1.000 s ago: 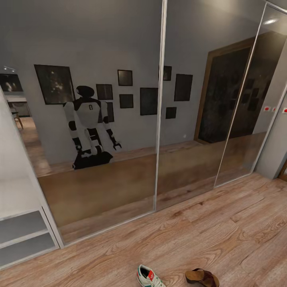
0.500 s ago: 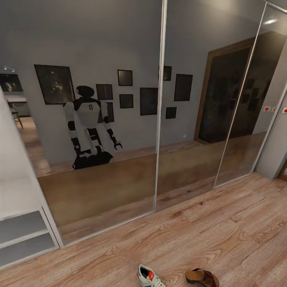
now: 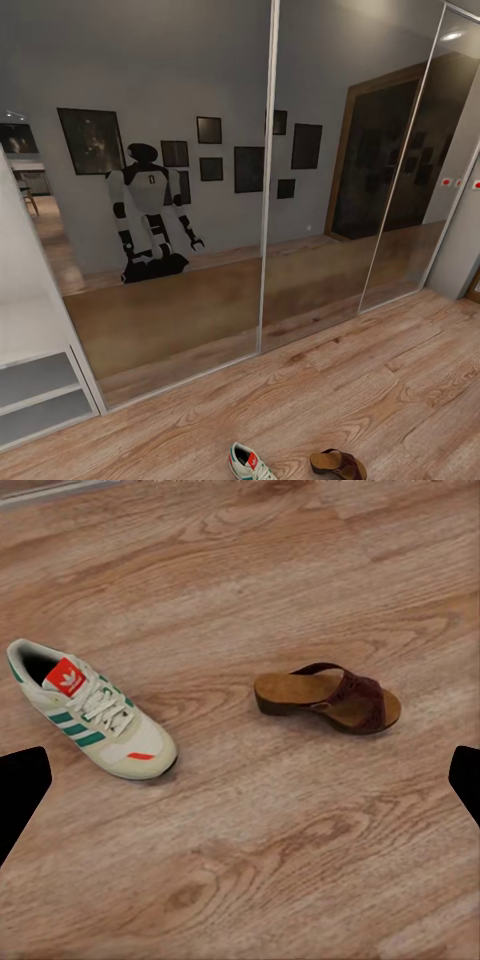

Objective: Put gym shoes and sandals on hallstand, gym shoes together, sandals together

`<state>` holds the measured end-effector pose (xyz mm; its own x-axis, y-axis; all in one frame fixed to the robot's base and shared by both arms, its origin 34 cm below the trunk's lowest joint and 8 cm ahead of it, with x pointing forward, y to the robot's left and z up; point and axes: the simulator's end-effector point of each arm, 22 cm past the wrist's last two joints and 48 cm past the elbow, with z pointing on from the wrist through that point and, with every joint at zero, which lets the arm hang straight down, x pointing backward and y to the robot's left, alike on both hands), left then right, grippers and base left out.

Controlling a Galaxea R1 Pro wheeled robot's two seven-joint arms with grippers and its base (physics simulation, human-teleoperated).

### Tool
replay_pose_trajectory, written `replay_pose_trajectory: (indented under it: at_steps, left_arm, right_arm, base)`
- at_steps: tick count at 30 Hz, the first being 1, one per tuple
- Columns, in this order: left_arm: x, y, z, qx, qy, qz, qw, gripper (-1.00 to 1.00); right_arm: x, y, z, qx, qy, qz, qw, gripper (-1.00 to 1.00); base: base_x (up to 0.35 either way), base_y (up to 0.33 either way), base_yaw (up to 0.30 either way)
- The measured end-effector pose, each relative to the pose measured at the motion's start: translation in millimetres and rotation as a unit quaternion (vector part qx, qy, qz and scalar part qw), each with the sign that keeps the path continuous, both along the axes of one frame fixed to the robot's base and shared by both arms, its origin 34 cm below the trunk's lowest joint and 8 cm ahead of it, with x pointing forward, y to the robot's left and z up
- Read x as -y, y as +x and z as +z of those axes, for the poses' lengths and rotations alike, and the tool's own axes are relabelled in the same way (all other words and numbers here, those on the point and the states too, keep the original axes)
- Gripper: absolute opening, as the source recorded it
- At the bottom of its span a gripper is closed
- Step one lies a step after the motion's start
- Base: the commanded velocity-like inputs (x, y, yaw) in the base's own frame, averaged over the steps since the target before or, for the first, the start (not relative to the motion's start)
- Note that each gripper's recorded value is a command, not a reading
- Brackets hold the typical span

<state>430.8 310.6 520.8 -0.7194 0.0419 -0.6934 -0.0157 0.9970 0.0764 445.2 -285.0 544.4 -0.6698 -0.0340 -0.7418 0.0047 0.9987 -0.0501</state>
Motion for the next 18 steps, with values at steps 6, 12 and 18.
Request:
replay_pose_trajectory:
  at_steps: [6,12,18]
  left_arm:
    - [0.4,1.9,0.9,0.002,-0.001,-0.001,1.0000,1.00]
    - [-0.1,2.2,1.2,0.002,0.000,-0.001,1.0000,1.00]
    - [-1.4,2.0,1.2,0.002,0.001,0.000,1.0000,1.00]
  right_arm:
    - [0.6,0.7,0.5,0.001,0.000,0.000,1.0000,1.00]
    - [1.5,1.7,1.3,0.002,-0.001,-0.001,1.0000,1.00]
    - [2.1,2.3,1.9,0.003,-0.001,-0.001,1.0000,1.00]
  base:
    - [-0.080,-0.121,0.000]
    - [-0.094,-0.230,0.000]
    - [-0.018,-0.194,0.000]
